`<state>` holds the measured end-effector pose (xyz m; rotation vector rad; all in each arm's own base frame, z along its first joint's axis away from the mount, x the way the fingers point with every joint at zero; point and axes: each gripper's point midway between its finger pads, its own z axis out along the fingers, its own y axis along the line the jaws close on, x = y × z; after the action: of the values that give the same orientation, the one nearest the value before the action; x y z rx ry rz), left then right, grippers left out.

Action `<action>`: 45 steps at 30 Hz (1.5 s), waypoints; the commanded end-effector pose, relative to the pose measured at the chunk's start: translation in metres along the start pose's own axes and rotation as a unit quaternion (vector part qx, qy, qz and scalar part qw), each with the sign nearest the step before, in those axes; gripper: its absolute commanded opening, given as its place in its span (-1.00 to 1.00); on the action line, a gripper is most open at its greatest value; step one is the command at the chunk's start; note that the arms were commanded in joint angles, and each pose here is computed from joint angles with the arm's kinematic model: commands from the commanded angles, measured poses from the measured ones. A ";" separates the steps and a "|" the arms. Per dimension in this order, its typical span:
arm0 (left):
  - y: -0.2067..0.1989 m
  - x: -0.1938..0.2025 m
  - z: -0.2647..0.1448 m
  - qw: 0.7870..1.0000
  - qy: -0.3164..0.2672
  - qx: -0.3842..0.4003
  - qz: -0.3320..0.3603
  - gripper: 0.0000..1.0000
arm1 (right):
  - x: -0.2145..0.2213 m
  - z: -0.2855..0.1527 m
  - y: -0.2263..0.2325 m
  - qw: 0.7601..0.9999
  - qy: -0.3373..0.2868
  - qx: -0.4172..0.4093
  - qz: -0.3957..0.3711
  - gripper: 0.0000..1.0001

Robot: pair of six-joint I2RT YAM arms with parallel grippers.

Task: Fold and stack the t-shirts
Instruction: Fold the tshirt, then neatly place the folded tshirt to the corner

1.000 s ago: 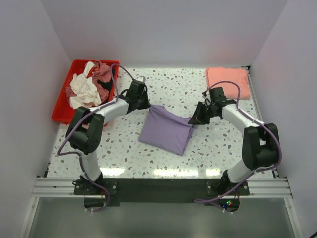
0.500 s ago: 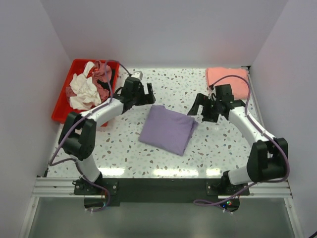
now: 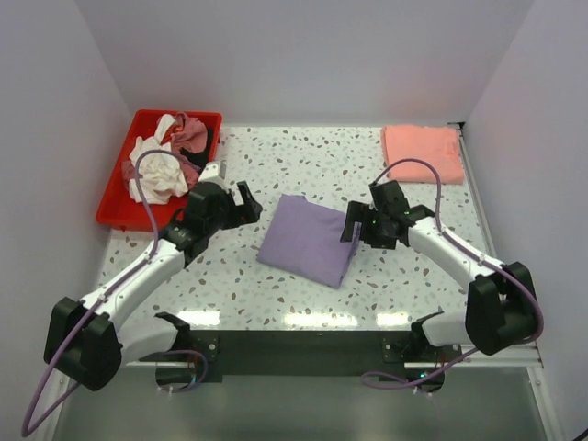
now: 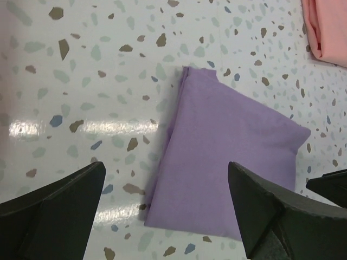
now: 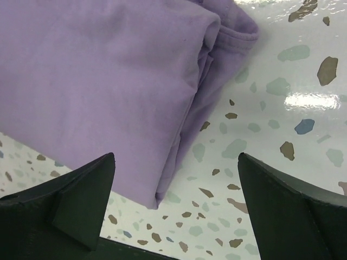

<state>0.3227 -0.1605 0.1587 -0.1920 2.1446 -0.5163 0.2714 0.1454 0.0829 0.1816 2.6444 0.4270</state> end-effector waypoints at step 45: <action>0.049 0.002 -0.041 0.993 -0.052 -0.097 -0.035 1.00 | -0.242 0.051 0.018 0.879 -0.213 0.312 -0.292 -1.00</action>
<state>0.2861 -0.1110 0.1489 -0.3604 2.1341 -0.3473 0.4807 0.1644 0.0995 -0.2585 2.3030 -0.3411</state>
